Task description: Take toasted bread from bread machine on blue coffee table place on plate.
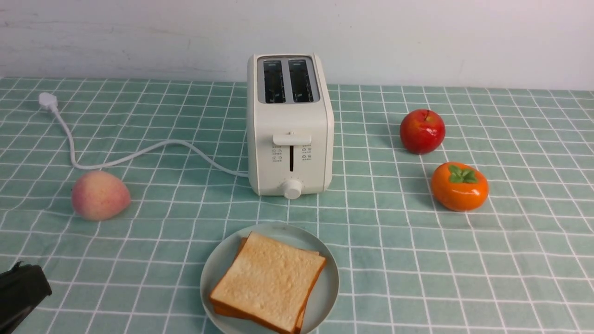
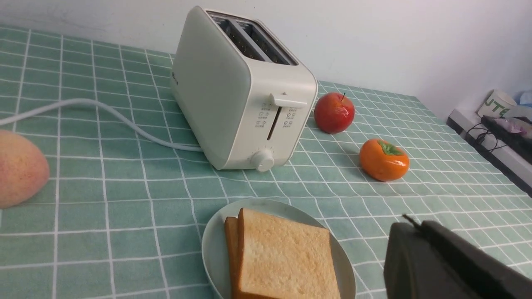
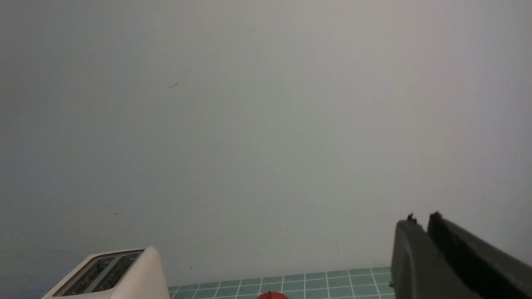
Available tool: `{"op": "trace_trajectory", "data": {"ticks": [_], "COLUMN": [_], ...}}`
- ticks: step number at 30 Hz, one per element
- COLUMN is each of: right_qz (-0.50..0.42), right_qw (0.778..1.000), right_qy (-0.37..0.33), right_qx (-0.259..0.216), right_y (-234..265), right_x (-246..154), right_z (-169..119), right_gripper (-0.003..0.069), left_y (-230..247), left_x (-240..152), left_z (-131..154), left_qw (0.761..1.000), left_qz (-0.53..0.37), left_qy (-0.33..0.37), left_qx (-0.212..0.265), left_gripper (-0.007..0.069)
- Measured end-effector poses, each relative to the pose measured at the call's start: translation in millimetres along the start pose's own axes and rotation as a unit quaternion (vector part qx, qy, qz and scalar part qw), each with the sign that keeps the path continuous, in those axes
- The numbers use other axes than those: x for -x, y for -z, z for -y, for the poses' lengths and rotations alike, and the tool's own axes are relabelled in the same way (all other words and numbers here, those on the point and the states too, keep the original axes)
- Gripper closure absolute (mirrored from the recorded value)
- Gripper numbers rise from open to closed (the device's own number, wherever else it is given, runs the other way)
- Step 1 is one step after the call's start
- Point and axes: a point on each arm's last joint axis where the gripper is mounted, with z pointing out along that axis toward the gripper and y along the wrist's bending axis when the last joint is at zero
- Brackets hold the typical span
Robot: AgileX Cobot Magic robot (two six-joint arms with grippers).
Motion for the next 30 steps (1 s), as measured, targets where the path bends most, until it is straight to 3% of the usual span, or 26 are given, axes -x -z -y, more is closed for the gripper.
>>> {"op": "trace_trajectory", "data": {"ticks": [8,11,14,19,30], "right_qz": [0.0,0.0,0.0,0.0,0.002], "right_qw": [1.0,1.0,1.0,1.0,1.0], "right_qy": [0.0,0.0,0.0,0.0,0.0], "right_qx": [0.0,0.0,0.0,0.0,0.002], "right_y": [-0.1,-0.1,-0.1,-0.1,0.5], "right_x": [-0.3,-0.3,-0.3,-0.3,0.2], "right_z": [-0.1,-0.1,-0.1,-0.1,-0.3], "right_gripper": [0.0596,0.0594,0.0592,0.0588,0.0581], "left_y": [0.5,1.3,0.6,-6.8,-8.9], "left_x": [-9.7,-21.4,-51.6,-95.6,-113.9], "left_z": [-8.6,-18.1,-39.3,-64.6,-74.7], "left_qw": [0.999,0.997,0.99,0.984,0.978], "left_qz": [0.009,0.025,0.049,0.021,-0.026], "left_qy": [-0.037,-0.039,-0.034,-0.03,-0.054], "left_qx": [0.028,0.061,0.124,0.176,0.199], "left_gripper": [0.0639,0.0639,0.0639,0.0639,0.0638]}}
